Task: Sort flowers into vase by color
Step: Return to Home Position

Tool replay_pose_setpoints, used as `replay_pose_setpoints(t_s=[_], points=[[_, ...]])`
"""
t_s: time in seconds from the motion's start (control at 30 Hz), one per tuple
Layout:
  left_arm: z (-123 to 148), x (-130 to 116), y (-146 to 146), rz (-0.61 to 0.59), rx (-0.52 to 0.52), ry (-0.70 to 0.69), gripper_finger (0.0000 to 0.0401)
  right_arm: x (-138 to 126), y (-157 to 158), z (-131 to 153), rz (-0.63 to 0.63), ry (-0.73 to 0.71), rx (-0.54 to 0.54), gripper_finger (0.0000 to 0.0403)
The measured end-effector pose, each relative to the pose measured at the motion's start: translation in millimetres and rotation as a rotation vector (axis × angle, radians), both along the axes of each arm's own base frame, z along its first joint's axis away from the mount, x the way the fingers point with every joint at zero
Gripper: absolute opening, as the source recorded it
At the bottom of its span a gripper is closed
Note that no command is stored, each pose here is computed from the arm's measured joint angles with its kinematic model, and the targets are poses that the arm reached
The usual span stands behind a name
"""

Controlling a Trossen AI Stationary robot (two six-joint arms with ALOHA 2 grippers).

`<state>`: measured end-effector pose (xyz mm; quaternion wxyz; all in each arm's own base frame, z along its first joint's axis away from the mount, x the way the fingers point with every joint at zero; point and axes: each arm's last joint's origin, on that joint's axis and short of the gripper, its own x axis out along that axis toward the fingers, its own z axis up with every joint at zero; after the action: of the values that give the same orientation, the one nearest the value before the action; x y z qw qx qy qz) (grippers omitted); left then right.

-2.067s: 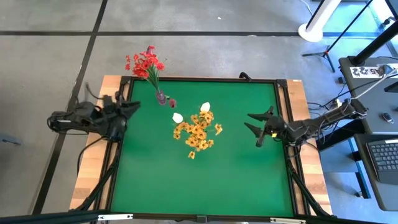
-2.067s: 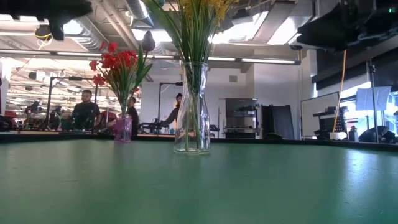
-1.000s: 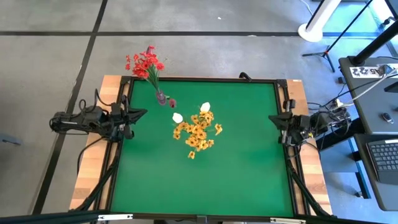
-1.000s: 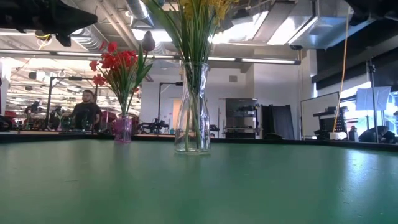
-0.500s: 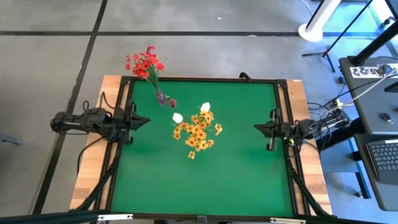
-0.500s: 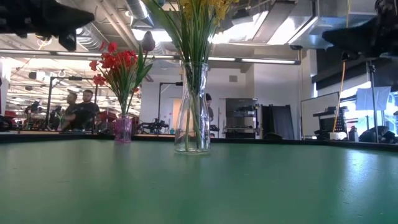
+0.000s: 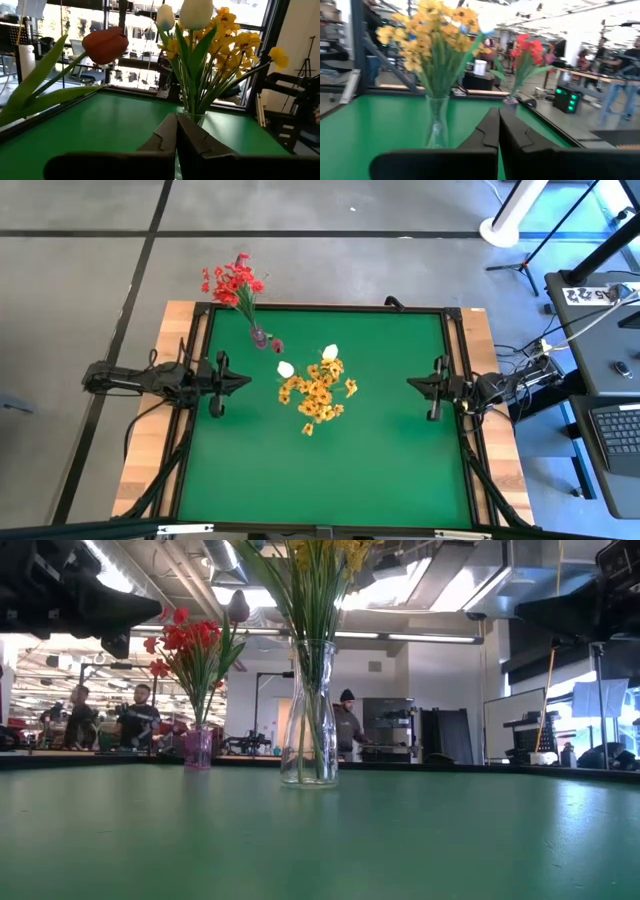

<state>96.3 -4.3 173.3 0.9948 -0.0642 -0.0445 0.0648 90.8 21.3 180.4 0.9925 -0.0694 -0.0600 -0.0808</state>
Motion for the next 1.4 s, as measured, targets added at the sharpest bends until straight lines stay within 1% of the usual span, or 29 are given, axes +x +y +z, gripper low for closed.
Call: replay_pose_setpoints(t_s=[0.13, 0.23, 0.33, 1.4], points=[[-2.1, 0.0, 0.6, 0.02, -0.012, 0.021, 0.0, 0.0, -1.1, -1.7, -0.042, 0.017, 0.002, 0.0001], [-2.1, 0.0, 1.3, 0.044, -0.015, 0.021, 0.0, 0.1, -0.9, -2.4, -0.04, 0.022, 0.003, 0.0001], [-2.4, 0.3, 1.2, 0.045, -0.013, 0.025, 0.0, 0.2, -0.4, -2.4, -0.024, 0.021, -0.003, 0.0001], [-2.4, 0.3, 1.3, 0.047, -0.008, 0.026, 0.0, 0.4, -0.3, -3.2, -0.023, 0.026, -0.008, 0.0001]])
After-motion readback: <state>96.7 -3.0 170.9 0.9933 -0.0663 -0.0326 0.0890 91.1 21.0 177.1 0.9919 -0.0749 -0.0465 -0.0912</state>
